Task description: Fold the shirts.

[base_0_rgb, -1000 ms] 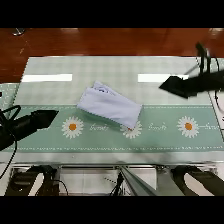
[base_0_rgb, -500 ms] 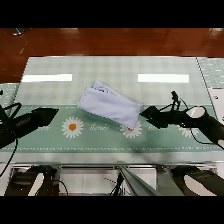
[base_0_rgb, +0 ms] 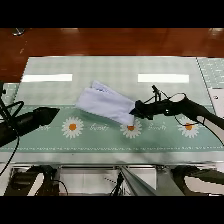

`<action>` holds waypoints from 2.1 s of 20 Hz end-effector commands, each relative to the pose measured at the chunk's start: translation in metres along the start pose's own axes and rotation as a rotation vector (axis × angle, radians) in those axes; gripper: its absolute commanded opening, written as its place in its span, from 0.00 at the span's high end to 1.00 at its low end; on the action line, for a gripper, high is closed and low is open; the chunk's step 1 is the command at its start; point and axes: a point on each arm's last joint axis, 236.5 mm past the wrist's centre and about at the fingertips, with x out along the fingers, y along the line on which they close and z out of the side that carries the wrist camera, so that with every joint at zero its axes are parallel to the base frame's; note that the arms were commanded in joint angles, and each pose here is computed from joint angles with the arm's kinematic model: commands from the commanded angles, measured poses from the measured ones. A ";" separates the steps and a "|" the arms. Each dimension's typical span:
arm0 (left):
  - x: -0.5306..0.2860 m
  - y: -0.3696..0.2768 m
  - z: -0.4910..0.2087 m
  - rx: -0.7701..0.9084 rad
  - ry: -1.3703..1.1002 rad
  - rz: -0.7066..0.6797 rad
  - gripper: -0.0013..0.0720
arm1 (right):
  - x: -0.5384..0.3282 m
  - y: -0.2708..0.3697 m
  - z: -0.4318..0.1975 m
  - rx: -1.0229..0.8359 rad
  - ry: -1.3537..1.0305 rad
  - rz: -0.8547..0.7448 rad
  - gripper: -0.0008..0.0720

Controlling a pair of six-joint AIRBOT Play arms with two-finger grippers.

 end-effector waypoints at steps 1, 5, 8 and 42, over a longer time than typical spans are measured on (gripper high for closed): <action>0.001 0.001 0.000 -0.002 0.004 0.002 0.96 | -0.017 0.055 0.013 -0.223 0.055 0.033 0.95; 0.002 0.001 -0.001 -0.003 0.006 0.003 0.96 | -0.093 0.144 0.040 -0.508 0.034 0.002 0.95; 0.002 0.001 -0.001 -0.003 0.007 0.003 0.96 | -0.163 0.180 0.077 -0.626 -0.136 -0.145 0.95; 0.001 0.001 0.016 0.034 -0.063 0.003 0.96 | -0.486 -0.166 -0.197 1.050 -0.610 -0.944 0.37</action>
